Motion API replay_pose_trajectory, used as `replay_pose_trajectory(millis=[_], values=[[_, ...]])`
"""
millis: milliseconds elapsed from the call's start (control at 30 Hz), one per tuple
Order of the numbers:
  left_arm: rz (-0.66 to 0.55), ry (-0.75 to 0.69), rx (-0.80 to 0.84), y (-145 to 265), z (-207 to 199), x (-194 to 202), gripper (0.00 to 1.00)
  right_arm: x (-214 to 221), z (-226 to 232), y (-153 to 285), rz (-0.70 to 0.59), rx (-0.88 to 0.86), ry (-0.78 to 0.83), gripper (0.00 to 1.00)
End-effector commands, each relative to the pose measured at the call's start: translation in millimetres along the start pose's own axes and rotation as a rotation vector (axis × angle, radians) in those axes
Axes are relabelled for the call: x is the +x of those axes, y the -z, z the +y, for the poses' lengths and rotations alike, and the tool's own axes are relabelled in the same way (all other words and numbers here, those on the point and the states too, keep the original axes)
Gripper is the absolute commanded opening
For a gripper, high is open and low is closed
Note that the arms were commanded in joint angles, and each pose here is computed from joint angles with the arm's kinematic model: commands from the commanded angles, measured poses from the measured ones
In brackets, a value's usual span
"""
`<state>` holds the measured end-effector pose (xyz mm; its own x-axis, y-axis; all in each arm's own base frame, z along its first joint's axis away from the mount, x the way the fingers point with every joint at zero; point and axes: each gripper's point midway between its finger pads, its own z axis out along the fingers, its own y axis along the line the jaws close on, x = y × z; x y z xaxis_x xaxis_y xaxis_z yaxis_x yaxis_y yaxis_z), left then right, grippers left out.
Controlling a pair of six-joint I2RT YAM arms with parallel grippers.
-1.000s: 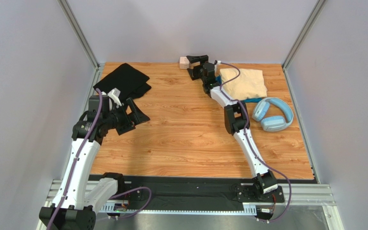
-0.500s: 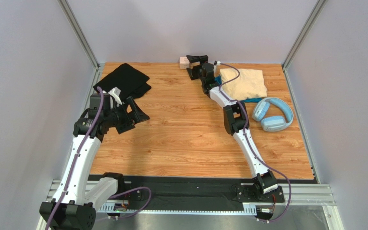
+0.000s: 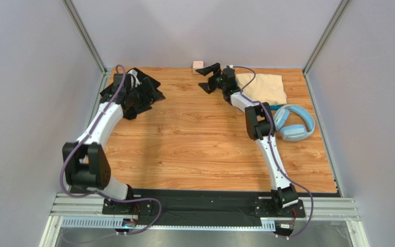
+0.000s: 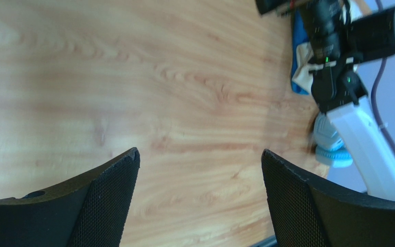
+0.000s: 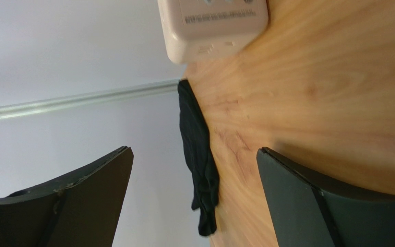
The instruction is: Fold and stack the t-shirts
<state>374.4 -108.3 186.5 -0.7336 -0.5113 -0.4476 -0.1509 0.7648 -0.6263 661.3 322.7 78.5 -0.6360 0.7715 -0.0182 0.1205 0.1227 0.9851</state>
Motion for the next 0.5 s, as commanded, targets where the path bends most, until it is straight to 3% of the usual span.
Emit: replay_pose_trajectory(millis=[0, 167, 200, 267, 300, 333, 400, 467], values=[[-0.101, -0.024, 0.151, -42, -38, -68, 0.93, 37, -23, 32, 0.236, 0.132, 0.013, 1.0], [-0.022, 0.024, 0.289, -125, -65, -112, 0.92, 52, 8, 62, 0.311, 0.142, 0.099, 1.0], [0.034, 0.052, 0.278, -162, -52, -105, 0.92, 54, 10, 66, 0.324, 0.144, 0.139, 1.0], [0.007, 0.018, 0.351, -170, -88, -136, 0.92, 61, 13, 77, 0.371, 0.18, 0.146, 1.0], [0.053, 0.066, 0.323, -207, -69, -127, 0.92, 64, 25, 83, 0.383, 0.172, 0.162, 1.0], [0.005, 0.038, 0.399, -198, -100, -154, 0.92, 68, 29, 89, 0.406, 0.169, 0.179, 1.0], [0.024, 0.128, 0.426, -229, -93, -155, 0.92, 74, 40, 102, 0.421, 0.168, 0.193, 1.0], [-0.028, 0.131, 0.509, -231, -107, -170, 0.93, 78, 39, 112, 0.435, 0.184, 0.218, 1.0]])
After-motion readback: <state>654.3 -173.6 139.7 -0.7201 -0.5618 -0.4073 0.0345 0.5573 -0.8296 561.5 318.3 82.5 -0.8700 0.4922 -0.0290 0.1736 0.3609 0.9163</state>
